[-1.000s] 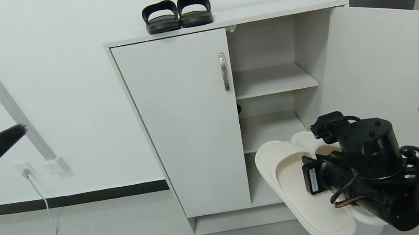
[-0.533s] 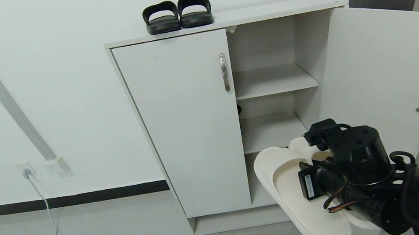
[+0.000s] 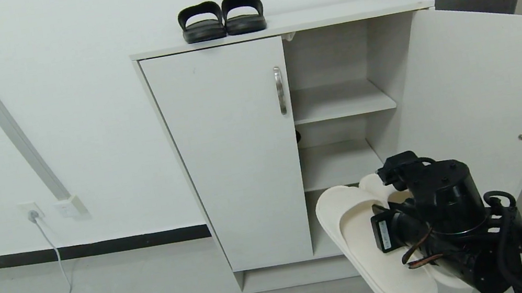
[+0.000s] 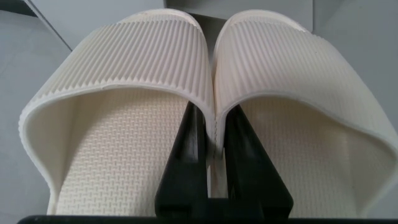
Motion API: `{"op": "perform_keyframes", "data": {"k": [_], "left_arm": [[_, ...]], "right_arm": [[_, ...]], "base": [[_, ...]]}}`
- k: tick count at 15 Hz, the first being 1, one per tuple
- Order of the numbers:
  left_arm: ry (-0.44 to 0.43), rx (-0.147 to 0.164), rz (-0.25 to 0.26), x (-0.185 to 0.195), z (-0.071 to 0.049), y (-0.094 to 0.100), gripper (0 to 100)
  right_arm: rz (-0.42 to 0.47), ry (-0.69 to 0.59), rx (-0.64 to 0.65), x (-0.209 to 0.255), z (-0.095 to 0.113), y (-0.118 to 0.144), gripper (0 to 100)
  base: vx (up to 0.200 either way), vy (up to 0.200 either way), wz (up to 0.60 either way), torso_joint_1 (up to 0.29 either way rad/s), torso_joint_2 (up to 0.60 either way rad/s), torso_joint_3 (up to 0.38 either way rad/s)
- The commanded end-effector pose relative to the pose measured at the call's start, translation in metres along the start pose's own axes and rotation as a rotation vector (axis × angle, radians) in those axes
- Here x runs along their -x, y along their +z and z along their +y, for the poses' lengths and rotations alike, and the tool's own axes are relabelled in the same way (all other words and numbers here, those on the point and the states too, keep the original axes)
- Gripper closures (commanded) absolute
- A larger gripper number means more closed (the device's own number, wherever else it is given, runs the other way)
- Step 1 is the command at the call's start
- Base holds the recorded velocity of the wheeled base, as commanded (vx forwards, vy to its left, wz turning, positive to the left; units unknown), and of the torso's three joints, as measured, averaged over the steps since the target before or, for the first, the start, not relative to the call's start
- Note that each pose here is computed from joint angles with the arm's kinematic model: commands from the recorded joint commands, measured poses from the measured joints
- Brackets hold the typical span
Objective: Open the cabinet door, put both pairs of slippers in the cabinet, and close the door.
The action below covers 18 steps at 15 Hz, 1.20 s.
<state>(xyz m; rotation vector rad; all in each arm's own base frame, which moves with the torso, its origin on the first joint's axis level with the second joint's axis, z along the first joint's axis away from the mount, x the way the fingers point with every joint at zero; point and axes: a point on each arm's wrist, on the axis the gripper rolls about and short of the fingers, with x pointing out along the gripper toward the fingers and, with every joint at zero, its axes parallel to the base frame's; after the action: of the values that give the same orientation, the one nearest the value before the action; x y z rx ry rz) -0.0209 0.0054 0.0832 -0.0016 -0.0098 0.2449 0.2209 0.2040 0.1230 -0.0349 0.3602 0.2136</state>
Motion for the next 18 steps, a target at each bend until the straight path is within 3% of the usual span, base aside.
{"op": "perform_keyframes", "data": {"k": [1,2,4,8,13,15,18], "left_arm": [[-0.190,-0.003,-0.024,0.003,-0.004,-0.004,100],[-0.251,-0.020,0.020,0.003,-0.005,-0.008,100],[-0.293,-0.043,0.008,0.003,-0.006,-0.008,100],[-0.293,-0.029,0.012,0.003,-0.006,-0.008,100],[-0.293,-0.029,0.012,0.003,-0.006,-0.008,100],[-0.293,-0.028,0.012,0.003,-0.006,-0.008,100],[-0.293,-0.028,0.012,0.003,-0.006,-0.008,100]], "right_arm": [[0.002,0.009,0.005,0.002,0.002,-0.001,100],[0.002,0.011,0.006,0.002,0.003,-0.001,100],[0.008,0.016,0.010,0.002,0.004,-0.004,100],[-0.045,0.026,0.012,-0.017,0.017,-0.002,100],[-0.175,-0.190,-0.083,-0.076,0.034,0.024,100],[-0.184,-0.229,-0.090,-0.082,0.034,0.023,100],[-0.187,-0.237,-0.095,-0.082,0.031,0.025,100]], "base": [[0.000,0.000,0.00,0.000,0.00,0.000],[0.000,0.000,0.00,0.000,0.00,0.000],[0.000,0.000,0.00,0.000,0.00,0.000],[0.000,0.000,0.00,0.000,0.00,0.000],[0.000,0.000,0.00,0.000,0.00,0.000],[0.000,0.000,0.00,0.000,0.00,0.000],[0.000,-0.200,0.00,0.002,0.00,-0.001]]}}
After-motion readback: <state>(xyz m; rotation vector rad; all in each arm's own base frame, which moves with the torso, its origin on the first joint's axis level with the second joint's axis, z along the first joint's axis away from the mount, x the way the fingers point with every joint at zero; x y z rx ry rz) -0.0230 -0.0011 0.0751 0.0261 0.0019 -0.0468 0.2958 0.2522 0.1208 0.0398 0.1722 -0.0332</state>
